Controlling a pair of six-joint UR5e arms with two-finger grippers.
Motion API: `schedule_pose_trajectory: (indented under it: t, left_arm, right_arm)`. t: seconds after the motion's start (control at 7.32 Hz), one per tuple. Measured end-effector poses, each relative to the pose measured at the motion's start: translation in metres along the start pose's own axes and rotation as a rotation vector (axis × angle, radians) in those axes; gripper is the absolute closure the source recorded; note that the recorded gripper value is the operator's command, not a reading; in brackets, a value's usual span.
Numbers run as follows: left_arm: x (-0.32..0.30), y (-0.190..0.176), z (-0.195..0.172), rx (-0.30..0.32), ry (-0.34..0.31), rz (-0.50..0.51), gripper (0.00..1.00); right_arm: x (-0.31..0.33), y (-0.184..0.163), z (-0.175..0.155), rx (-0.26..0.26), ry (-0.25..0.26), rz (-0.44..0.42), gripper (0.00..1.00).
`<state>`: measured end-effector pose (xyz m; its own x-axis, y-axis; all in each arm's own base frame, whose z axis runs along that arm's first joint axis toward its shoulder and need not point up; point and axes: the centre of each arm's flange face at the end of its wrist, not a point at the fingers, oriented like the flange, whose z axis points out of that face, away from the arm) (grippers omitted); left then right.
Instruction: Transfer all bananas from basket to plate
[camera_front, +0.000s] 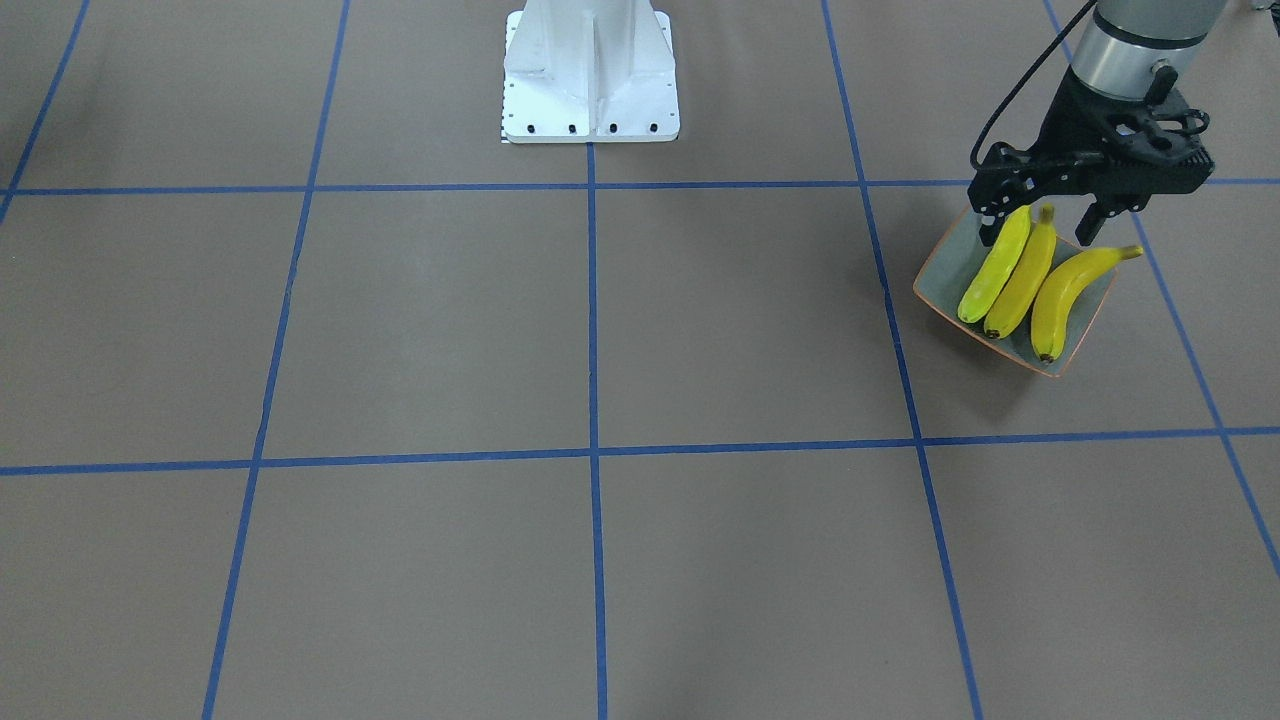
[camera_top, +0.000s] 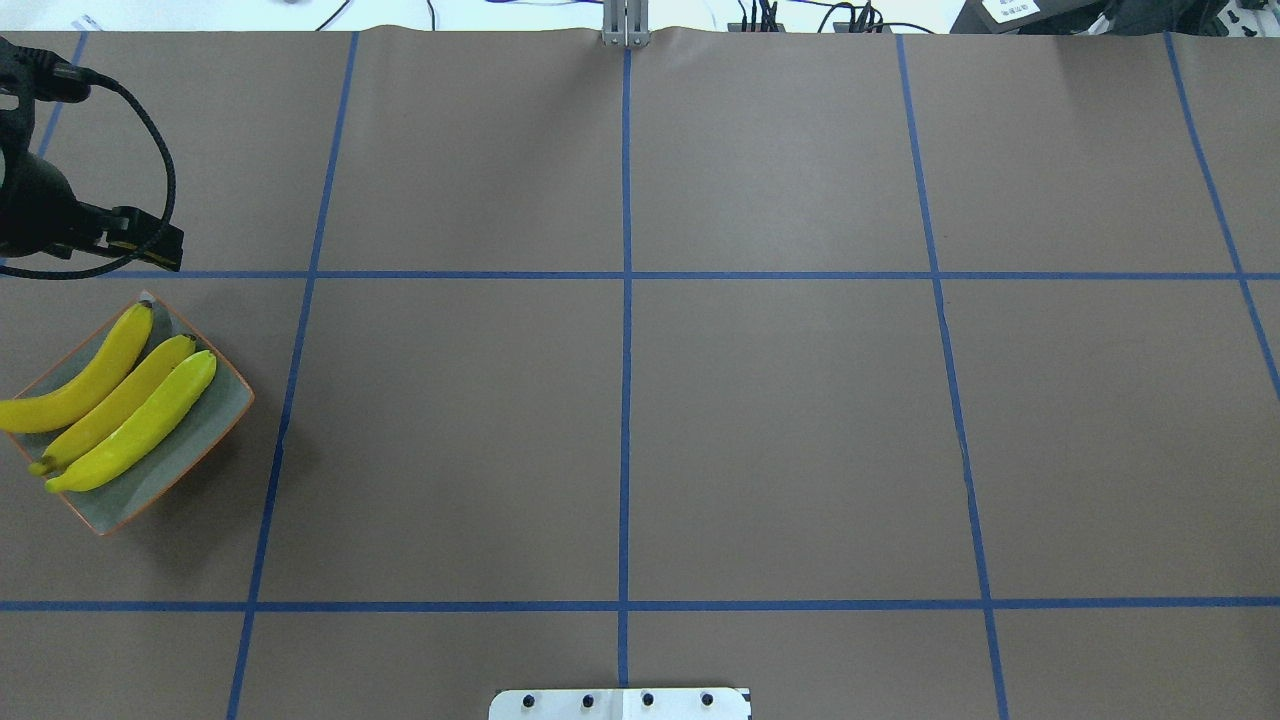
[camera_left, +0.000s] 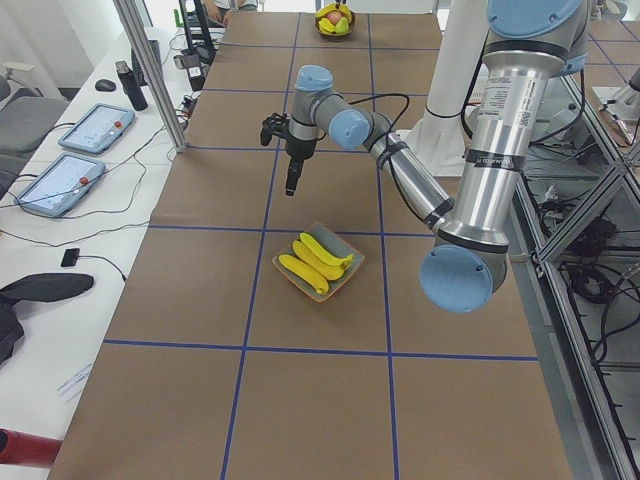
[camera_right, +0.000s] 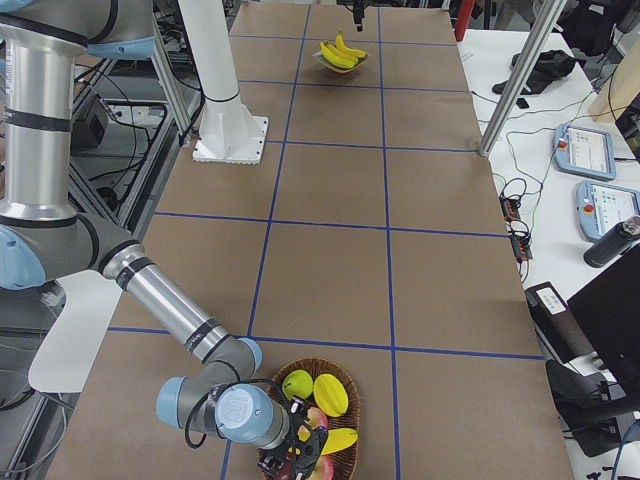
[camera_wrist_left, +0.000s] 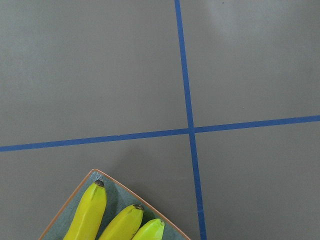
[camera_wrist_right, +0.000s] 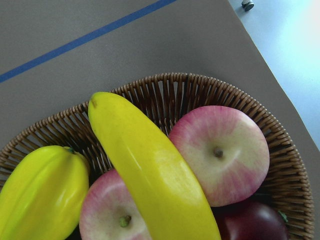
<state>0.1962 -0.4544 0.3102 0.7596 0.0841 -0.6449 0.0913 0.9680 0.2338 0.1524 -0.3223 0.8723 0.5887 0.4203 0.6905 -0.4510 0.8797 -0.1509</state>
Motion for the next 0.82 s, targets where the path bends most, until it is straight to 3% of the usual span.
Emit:
schedule_pose_trajectory:
  t: [0.14, 0.82]
  left_arm:
    - [-0.0006, 0.0003, -0.0018, 0.003, 0.001, 0.000, 0.01]
    - [-0.0048, 0.0027, -0.0029, 0.003, -0.003, -0.003, 0.01]
  right_arm:
    - [-0.0014, -0.0016, -0.0002, 0.000, -0.002, -0.001, 0.26]
    - [-0.0041, -0.0010, 0.0010, -0.013, -0.029, 0.005, 0.25]
